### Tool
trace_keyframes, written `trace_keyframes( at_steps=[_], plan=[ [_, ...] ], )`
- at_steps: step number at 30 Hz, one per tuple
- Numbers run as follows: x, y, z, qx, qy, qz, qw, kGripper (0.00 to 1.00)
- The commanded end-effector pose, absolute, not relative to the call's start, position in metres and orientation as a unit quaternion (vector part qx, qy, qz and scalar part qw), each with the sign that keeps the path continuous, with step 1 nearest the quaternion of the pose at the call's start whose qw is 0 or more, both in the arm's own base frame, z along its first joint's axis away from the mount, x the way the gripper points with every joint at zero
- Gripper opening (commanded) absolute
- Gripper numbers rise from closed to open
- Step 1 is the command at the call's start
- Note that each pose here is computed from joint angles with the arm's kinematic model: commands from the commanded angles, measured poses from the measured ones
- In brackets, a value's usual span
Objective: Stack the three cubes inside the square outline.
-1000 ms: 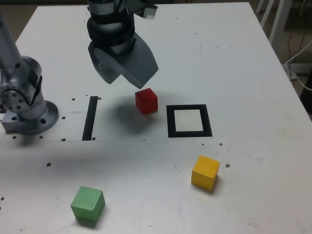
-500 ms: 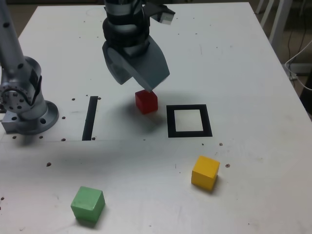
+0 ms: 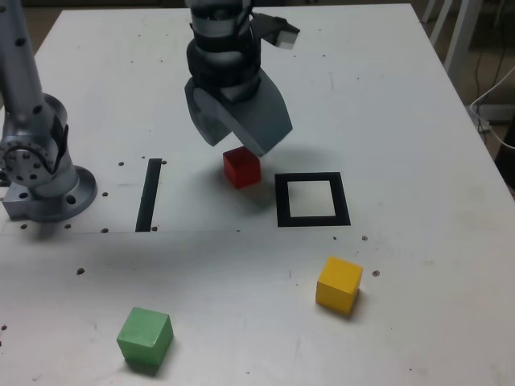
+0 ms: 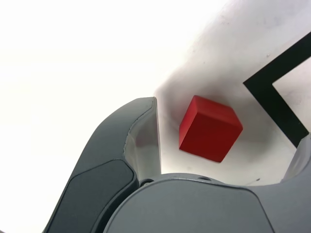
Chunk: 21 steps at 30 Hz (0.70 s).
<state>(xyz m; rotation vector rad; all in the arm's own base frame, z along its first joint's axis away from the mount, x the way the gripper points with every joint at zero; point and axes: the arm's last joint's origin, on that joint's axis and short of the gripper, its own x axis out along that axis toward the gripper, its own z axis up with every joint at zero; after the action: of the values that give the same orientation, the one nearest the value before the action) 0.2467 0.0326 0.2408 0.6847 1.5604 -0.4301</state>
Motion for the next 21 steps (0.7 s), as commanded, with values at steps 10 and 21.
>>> trace_keyframes(
  at_steps=[10, 21],
  plan=[
    [0.247, 0.033, 0.224, 0.295, 0.689, -0.188, 0.635, 0.99],
    [0.248, 0.026, 0.219, 0.295, 0.687, -0.191, 0.636, 0.91]
  ],
)
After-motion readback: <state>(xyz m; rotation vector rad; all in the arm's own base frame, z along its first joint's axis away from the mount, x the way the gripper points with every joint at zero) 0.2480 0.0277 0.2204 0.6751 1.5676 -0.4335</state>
